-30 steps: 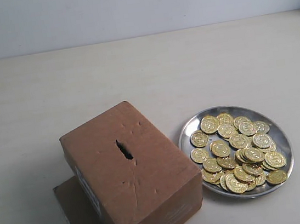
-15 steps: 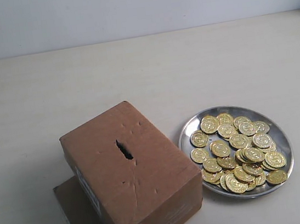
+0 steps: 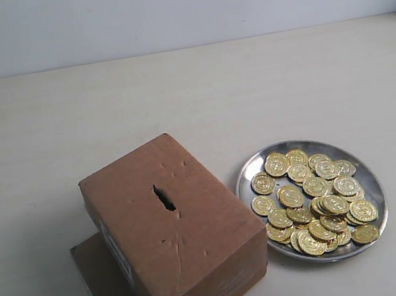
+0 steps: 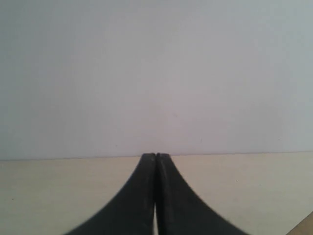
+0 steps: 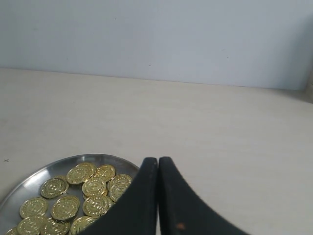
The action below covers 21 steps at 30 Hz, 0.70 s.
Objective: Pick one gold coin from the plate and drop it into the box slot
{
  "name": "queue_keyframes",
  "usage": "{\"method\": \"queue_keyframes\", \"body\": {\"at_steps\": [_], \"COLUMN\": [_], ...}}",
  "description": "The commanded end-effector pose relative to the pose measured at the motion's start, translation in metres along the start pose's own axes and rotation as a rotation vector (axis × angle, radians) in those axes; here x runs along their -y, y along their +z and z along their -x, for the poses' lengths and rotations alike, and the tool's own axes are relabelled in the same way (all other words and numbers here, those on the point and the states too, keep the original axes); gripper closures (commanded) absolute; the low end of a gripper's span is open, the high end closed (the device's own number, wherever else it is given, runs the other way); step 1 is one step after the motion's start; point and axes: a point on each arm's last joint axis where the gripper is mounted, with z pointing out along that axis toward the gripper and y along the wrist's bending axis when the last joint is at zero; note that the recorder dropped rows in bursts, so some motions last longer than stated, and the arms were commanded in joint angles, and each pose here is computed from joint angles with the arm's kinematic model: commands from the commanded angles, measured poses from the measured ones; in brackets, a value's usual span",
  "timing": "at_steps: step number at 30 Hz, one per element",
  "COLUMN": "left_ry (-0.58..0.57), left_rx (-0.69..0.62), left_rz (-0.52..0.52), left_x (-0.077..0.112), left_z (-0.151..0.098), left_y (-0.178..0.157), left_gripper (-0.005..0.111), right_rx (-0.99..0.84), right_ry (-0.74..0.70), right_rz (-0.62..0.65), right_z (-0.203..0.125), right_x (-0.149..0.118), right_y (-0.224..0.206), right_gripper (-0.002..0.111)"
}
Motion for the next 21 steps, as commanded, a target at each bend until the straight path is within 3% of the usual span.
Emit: {"method": "queue_keyframes", "body": {"at_steps": [1, 5, 7, 13, 21], "left_ry": [0.027, 0.195, 0.223, 0.135, -0.023], "left_rx": [-0.030, -0.213, -0.252, -0.282, -0.357], "left_rz": [-0.042, -0.245, -0.281, -0.257, -0.094], "left_x": [0.004, 0.020, 0.022, 0.021, 0.009], "left_z": [-0.004, -0.022, -0.026, -0.027, -0.033], "left_y": [-0.001, -0.005, -0.007, -0.007, -0.007], "left_gripper": [0.107, 0.107, 0.107, 0.107, 0.107], "right_rx": [0.014, 0.014, 0.014, 0.014, 0.014], "right_ry": [-0.006, -0.006, -0.006, -0.006, -0.006], "right_rz": [-0.006, -0.006, -0.006, -0.006, -0.006], "right_z": [0.000, 0.000, 0.000, 0.000, 0.000], "right_x": [0.000, 0.000, 0.000, 0.000, 0.000], "right_y": [0.000, 0.000, 0.000, 0.000, 0.000], "right_gripper": [0.108, 0.108, 0.108, 0.108, 0.108]}}
